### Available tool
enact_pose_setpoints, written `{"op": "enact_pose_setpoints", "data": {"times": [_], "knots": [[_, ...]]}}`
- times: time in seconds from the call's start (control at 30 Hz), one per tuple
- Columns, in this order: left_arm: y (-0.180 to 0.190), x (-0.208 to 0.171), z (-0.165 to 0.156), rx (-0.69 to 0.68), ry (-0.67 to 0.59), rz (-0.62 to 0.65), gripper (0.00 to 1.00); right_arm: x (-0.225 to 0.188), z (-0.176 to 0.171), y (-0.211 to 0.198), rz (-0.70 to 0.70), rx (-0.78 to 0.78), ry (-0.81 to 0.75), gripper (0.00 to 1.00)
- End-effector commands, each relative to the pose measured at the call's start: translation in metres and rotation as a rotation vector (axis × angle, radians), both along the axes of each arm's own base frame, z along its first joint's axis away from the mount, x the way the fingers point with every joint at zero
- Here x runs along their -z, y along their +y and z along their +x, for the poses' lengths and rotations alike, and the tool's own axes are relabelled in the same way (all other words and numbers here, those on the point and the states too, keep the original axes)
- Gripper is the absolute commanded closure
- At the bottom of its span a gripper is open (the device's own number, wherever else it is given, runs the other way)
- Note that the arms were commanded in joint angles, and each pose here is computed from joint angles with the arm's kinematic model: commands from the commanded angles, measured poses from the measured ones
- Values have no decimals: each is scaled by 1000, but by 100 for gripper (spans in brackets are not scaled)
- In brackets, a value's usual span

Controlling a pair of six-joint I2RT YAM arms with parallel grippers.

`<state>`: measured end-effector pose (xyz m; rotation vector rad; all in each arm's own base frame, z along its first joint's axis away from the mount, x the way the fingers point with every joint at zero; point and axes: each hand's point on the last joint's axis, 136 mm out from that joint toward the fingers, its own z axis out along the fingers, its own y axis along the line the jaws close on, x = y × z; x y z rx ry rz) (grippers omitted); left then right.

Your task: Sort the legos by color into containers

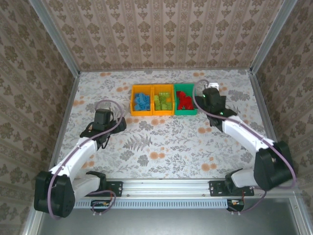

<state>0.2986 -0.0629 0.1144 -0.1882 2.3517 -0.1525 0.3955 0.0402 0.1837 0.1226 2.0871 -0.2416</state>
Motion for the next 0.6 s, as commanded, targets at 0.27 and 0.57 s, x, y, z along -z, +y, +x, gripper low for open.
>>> {"op": "enact_pose_setpoints", "data": {"times": [0.27, 0.57], "knots": [[39, -41, 9, -88, -195, 241, 0, 53, -17, -50, -47, 55, -180, 0], [62, -63, 15, -161, -401, 368, 0, 73, 1, -69, 56, 40, -181, 1]]}}
